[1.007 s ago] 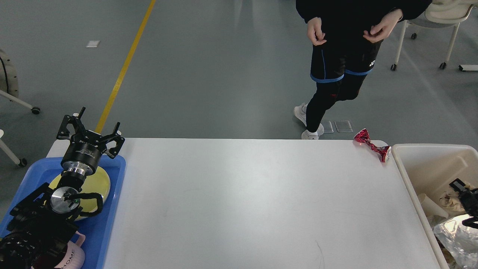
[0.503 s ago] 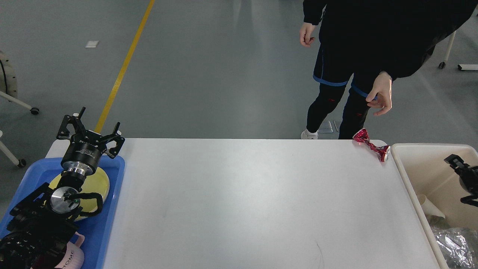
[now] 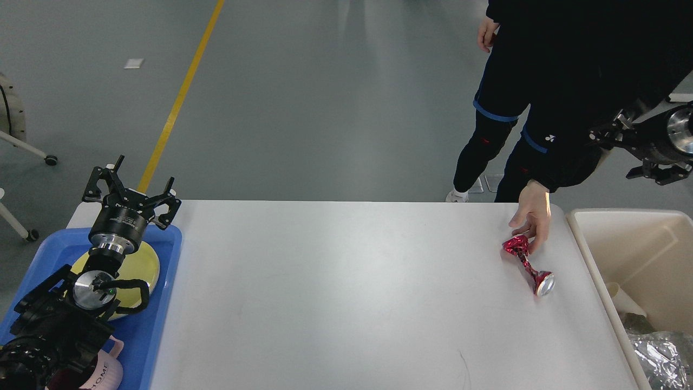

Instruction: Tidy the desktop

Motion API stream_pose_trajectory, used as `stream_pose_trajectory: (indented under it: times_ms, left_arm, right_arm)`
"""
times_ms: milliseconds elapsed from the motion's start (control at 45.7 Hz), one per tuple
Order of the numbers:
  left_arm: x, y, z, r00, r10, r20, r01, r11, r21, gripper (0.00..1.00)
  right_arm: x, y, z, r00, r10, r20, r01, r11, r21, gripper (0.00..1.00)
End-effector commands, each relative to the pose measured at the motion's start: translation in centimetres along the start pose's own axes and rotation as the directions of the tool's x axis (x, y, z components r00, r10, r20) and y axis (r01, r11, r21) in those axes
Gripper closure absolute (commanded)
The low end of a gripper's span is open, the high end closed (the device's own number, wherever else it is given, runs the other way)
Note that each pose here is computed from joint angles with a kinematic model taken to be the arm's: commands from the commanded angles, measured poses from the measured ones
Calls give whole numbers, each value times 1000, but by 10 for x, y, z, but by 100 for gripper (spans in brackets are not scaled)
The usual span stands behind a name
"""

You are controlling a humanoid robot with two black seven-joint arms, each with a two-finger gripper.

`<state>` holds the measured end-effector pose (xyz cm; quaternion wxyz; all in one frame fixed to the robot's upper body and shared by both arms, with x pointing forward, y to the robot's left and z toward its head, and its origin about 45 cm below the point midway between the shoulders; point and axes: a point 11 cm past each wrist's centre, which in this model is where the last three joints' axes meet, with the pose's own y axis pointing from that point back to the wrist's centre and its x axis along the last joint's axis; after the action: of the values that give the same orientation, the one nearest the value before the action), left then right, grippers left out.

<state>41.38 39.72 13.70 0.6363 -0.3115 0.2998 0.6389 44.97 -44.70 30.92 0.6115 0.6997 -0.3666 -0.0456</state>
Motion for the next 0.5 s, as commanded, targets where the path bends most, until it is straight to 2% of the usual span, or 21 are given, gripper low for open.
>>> stream_pose_trajectory:
  times_ms: [0, 109, 197, 350, 481]
  left_arm:
    - [0, 0, 0, 1000, -1, 0, 1, 1000, 0, 2]
    - [0, 0, 0, 1000, 1, 0, -1, 1000, 0, 2]
    - [0, 0, 0, 1000, 1, 0, -1, 1000, 0, 2]
    - [0, 0, 0, 1000, 1, 0, -1, 1000, 0, 2]
    - [0, 0, 0, 1000, -1, 0, 1, 1000, 0, 2]
  right_arm:
    - [-46, 33, -28, 973, -181, -147, 185, 982, 20, 0]
    - [-97, 61, -56, 906, -298, -299, 313, 950, 1, 0]
    - [-123, 73, -68, 864, -344, -368, 365, 931, -13, 0]
    - [-132, 73, -75, 844, -350, -407, 368, 929, -35, 0]
    - [-121, 41, -47, 880, -321, -350, 307, 947, -96, 0]
